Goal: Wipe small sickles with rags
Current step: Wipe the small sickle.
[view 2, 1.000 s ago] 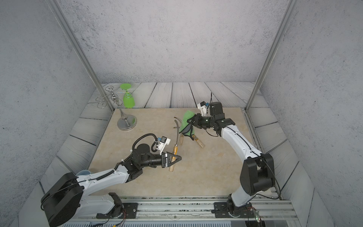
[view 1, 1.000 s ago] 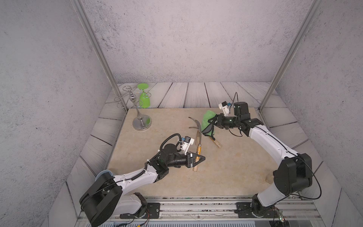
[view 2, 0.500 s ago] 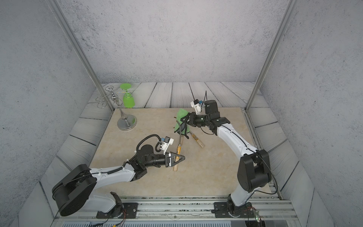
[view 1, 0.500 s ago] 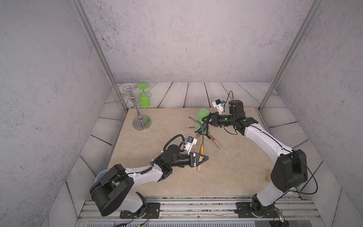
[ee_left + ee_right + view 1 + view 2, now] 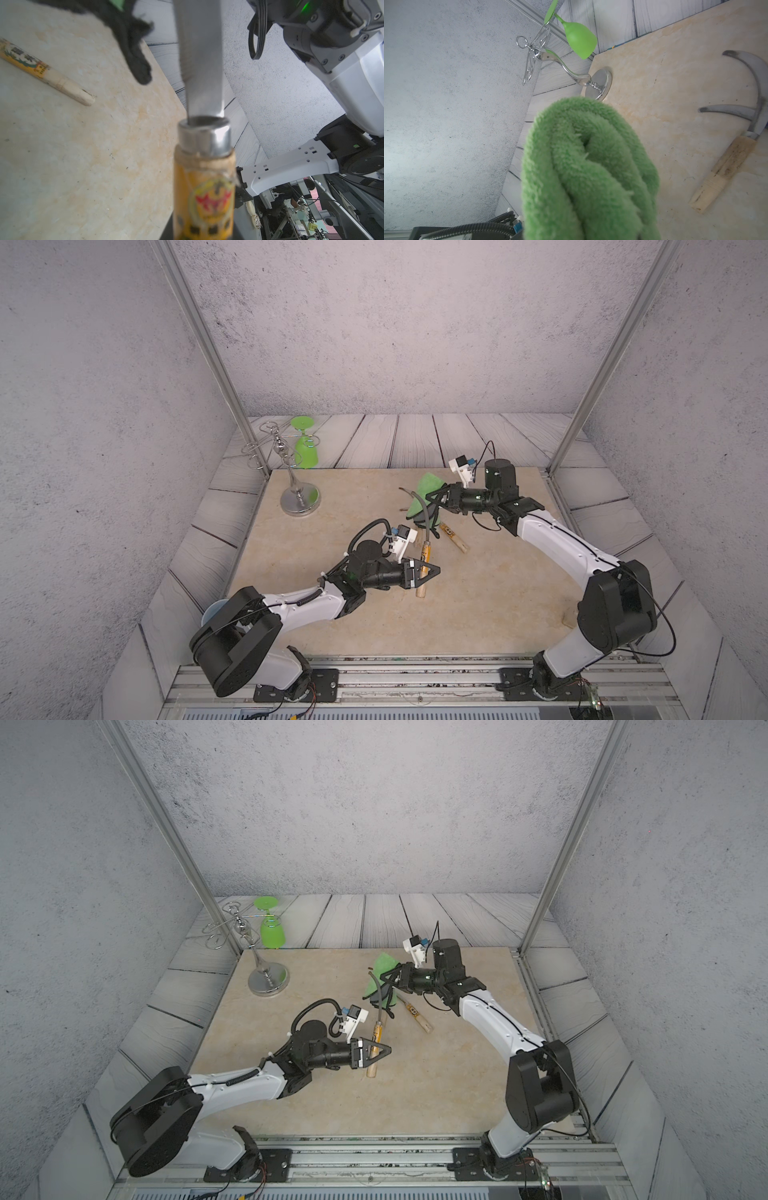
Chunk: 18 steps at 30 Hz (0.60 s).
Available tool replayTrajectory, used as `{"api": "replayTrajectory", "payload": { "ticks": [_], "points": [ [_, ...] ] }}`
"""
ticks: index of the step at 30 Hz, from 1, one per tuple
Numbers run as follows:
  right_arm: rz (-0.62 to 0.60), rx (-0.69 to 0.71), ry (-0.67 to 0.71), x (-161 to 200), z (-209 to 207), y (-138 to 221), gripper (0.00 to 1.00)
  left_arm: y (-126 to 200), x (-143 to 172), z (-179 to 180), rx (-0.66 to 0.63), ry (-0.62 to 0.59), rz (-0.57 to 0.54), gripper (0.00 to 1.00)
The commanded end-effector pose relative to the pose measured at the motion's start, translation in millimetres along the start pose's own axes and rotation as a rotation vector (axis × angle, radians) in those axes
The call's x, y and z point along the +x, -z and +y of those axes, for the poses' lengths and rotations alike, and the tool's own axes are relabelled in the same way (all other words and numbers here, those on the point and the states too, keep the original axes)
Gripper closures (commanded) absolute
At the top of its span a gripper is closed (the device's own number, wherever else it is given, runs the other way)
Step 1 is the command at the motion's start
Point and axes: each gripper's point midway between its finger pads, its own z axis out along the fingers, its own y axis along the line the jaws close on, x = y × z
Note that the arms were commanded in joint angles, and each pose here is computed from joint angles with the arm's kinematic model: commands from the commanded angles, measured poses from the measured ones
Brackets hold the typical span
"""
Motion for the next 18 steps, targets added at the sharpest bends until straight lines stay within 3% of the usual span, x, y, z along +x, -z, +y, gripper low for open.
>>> {"api": "replayTrajectory", "payload": {
  "ticks": [1, 18],
  "points": [
    [0.06, -0.154, 0.078, 20, 63, 10, 0.83, -5, -18, -8, 0.046, -0.044, -0.019, 1.0],
    [0.09, -0.164, 0.103, 43, 79, 10, 0.83, 7, -58, 14, 0.041, -0.034, -0.057, 1.0]
  ]
}}
